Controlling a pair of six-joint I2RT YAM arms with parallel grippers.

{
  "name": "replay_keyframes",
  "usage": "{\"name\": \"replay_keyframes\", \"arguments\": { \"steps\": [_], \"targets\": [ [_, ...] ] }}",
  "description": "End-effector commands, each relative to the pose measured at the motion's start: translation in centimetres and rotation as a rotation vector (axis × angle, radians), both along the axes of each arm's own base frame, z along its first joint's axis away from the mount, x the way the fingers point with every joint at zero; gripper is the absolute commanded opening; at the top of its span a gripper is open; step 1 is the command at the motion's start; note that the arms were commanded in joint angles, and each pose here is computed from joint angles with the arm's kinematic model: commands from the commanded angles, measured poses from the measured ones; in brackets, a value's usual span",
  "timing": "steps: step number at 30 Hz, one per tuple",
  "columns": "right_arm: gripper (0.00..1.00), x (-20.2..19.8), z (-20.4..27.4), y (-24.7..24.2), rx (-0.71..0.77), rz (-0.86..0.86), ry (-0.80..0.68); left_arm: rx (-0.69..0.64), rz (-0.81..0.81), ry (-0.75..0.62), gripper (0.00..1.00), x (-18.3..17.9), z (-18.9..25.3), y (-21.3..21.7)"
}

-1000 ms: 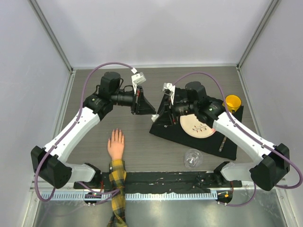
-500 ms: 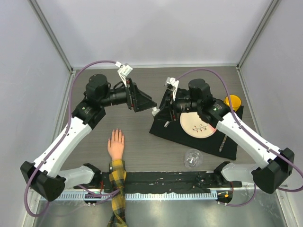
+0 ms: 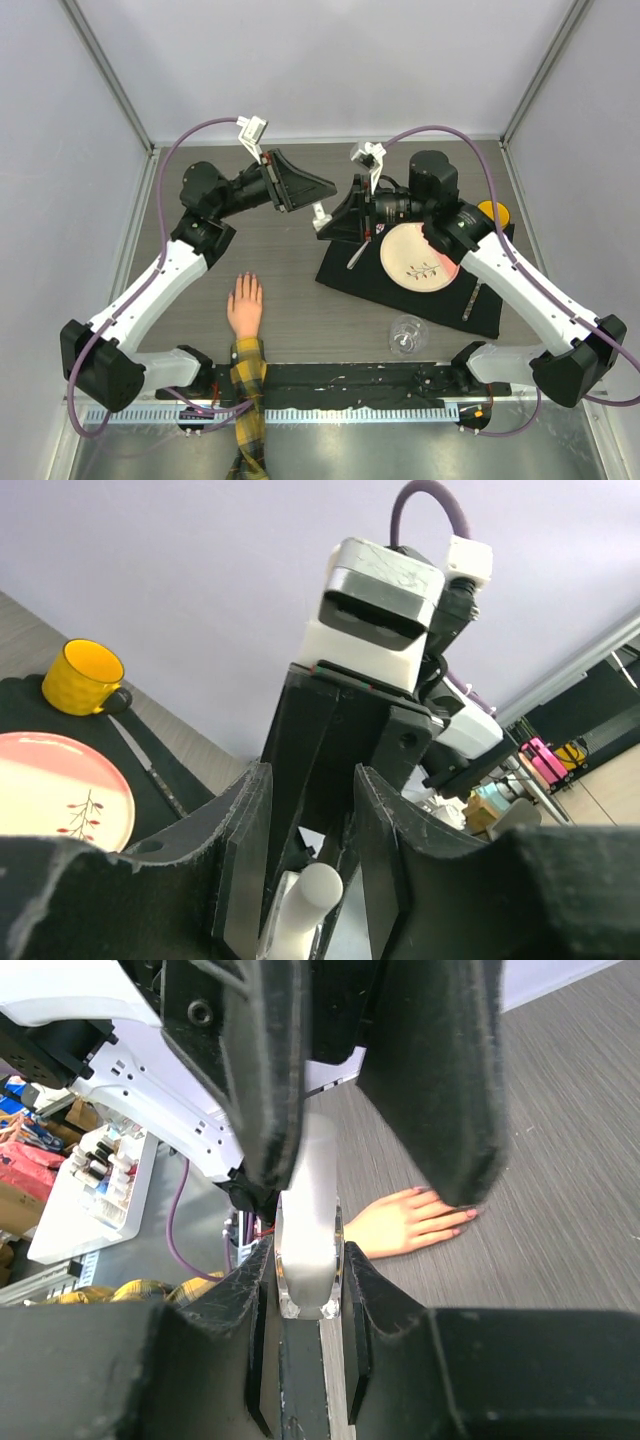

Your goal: Paint the nails

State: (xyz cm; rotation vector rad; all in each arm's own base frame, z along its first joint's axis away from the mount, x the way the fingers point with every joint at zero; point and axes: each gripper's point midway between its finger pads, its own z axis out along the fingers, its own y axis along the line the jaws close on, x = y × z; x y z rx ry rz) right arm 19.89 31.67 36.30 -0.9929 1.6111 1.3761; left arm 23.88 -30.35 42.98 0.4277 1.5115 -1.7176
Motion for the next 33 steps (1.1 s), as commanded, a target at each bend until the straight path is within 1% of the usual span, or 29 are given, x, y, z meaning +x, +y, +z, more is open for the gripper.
{"name": "replay_keyframes", "arguments": {
  "steps": [1, 2, 4, 9, 12, 13, 15, 16, 17, 18, 19, 20, 21, 22, 23, 24, 25, 26, 27, 28, 31, 33],
  "targets": [
    [0.0, 0.2, 3.4, -0.1, 0.089, -0.013, -0.067, -0.043, -0.053, -0.088, 0.42, -2.4, 2.2, 0.8],
    [0.0, 0.4, 3.4, -0.1, 0.092, -0.018, -0.065, -0.036, -0.056, -0.085, 0.44, -2.5, 2.0, 0.9],
    [0.0, 0.6, 3.8, -0.2, 0.102, -0.021, -0.068, -0.013, -0.064, -0.07, 0.45, -2.9, 1.3, 0.9],
    [0.0, 1.0, 4.0, 0.0, 0.115, -0.024, -0.057, 0.012, -0.069, -0.091, 0.48, -3.4, 0.8, 1.2],
    [0.0, 1.2, 3.9, 0.0, 0.114, -0.028, -0.058, 0.023, -0.058, -0.104, 0.38, -3.2, 0.7, 1.2],
    [0.0, 1.3, 4.0, 0.0, 0.113, -0.033, -0.06, 0.033, -0.055, -0.098, 0.33, -3.1, 0.5, 1.2],
    [0.0, 1.5, 4.0, 0.0, 0.11, -0.045, -0.063, 0.034, -0.047, -0.113, 0.25, -2.9, 0.8, 1.0],
    [0.0, 1.8, 3.9, 0.0, 0.107, -0.054, -0.062, 0.04, -0.034, -0.113, 0.16, -2.6, 0.7, 1.0],
    [0.0, 2.5, 3.8, 0.0, 0.101, -0.096, -0.066, 0.043, 0.004, -0.108, 0.05, -2.1, 0.8, 0.9],
    [0.0, 3.0, 3.4, -0.2, 0.081, -0.132, -0.074, 0.065, 0.061, -0.169, 0.0, -1.4, 1.4, 1.1],
    [0.0, 3.7, 3.4, -0.6, 0.069, -0.184, -0.09, 0.149, 0.101, -0.098, 0.0, -0.7, -0.6, 1.0],
    [0.0, 6.3, 3.1, -1.4, 0.032, -0.366, -0.115, 0.201, 0.127, -0.096, 0.0, -0.8, -1.2, 0.6],
    [0.0, 7.3, 1.5, -2.4, -0.072, -0.456, -0.166, 0.355, 0.349, -0.049, 0.0, 2.2, -3.1, 2.2],
    [0.0, 8.8, 1.9, -3.9, -0.144, -0.611, -0.252, 0.448, 0.476, 0.016, 0.0, 3.3, -4.4, 3.3],
    [0.0, 7.3, 1.4, -2.6, -0.214, -0.676, -0.323, 0.529, 0.582, 0.085, 0.0, 3.3, -5.6, 3.7],
    [0.0, 9.6, 1.6, -5.9, -0.313, -0.945, -0.406, 0.665, 0.728, 0.177, 0.0, 4.6, -7.4, 5.5],
    [0.0, 9.5, 2.0, -6.3, -0.369, -0.99, -0.487, 0.688, 0.77, 0.193, 0.0, 4.7, -7.2, 5.5],
    [0.0, 9.2, 2.0, -5.3, -0.385, -1.007, -0.512, 0.691, 0.759, 0.149, 0.0, 3.6, -6.1, 3.7],
    [0.0, 9.2, 2.4, -5.5, -0.402, -1.051, -0.53, 0.688, 0.78, 0.121, 0.0, 3.4, -5.8, 3.0],
    [0.0, 9.2, 2.9, -5.0, -0.394, -1.046, -0.533, 0.664, 0.847, 0.11, 0.0, 3.5, -5.2, 3.1],
    [0.0, 8.6, 2.8, -3.2, -0.339, -0.974, -0.513, 0.549, 0.855, 0.101, 0.0, 3.8, -4.0, 2.5],
    [0.0, 8.1, 3.3, -3.0, -0.298, -0.946, -0.505, 0.512, 0.844, 0.094, 0.0, 3.9, -3.8, 2.1]
  ]
}}
